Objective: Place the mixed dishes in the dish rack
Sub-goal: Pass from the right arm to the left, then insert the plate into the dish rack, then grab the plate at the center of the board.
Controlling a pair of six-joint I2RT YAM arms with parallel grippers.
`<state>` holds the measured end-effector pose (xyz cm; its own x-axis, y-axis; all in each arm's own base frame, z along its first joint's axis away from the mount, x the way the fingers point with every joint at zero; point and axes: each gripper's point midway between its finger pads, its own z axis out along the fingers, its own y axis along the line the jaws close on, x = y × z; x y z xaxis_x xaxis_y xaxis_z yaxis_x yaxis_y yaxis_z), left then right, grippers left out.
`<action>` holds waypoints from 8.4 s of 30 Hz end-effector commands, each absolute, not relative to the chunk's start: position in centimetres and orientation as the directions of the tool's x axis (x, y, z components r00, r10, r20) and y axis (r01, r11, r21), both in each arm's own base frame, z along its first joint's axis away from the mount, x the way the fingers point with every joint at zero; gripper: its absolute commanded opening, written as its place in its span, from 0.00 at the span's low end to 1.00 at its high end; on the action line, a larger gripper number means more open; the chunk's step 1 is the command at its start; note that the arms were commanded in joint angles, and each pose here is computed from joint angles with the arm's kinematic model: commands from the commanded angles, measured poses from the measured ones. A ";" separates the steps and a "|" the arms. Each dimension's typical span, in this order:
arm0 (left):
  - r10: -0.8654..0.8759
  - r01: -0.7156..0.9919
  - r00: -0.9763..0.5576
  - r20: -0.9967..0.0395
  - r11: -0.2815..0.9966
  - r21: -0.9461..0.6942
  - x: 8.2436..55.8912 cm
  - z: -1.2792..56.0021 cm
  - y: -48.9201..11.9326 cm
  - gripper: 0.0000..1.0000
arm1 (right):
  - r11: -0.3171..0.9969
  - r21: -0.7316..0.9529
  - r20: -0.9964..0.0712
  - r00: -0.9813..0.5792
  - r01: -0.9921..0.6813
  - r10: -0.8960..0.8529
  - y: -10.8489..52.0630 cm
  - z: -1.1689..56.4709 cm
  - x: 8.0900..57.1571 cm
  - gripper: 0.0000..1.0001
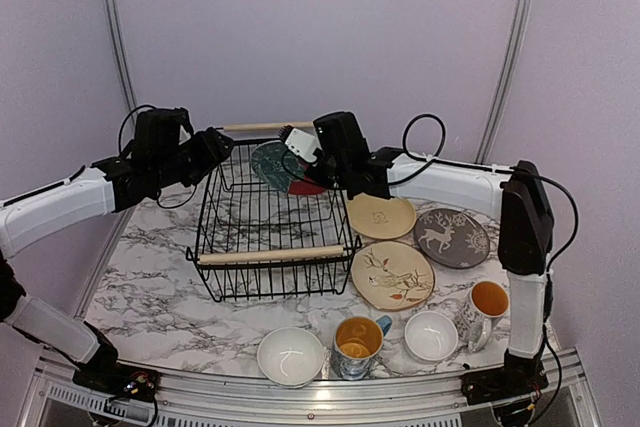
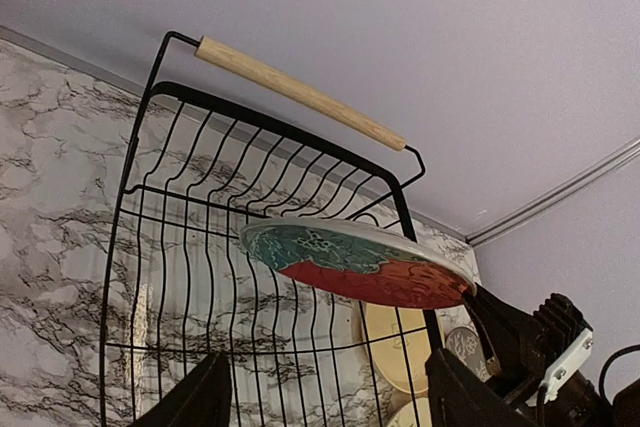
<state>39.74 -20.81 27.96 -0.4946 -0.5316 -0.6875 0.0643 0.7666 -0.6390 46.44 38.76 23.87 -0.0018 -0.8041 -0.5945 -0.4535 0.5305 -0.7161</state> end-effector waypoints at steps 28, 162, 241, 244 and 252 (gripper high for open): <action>-0.740 -0.130 -0.653 -0.163 0.321 -0.938 47.2 24.8 -32.0 0.60 | 0.628 -0.452 -0.839 0.064 -0.633 -0.540 43.4 27.9 39.9 0.00; -0.471 0.500 -0.101 -0.876 0.737 -0.454 47.0 36.6 -38.3 0.00 | 0.464 0.259 -0.730 -0.486 -0.847 -0.480 31.3 14.5 41.3 0.56; -0.259 0.299 -0.172 -0.950 0.906 -0.301 46.5 34.5 -35.2 0.68 | 0.726 0.157 -0.690 -0.600 -0.669 -0.404 17.3 16.3 46.8 0.60; -0.222 0.333 -0.191 -0.956 0.902 -0.275 44.2 35.5 -34.9 0.67 | 0.790 0.132 -0.662 -0.646 -0.599 -0.380 13.1 15.6 46.6 0.60; -0.051 0.496 -0.303 -0.952 0.844 -0.203 38.1 33.7 -37.0 0.59 | 0.927 0.098 -0.567 -0.786 -0.363 -0.248 0.1 11.9 44.7 0.60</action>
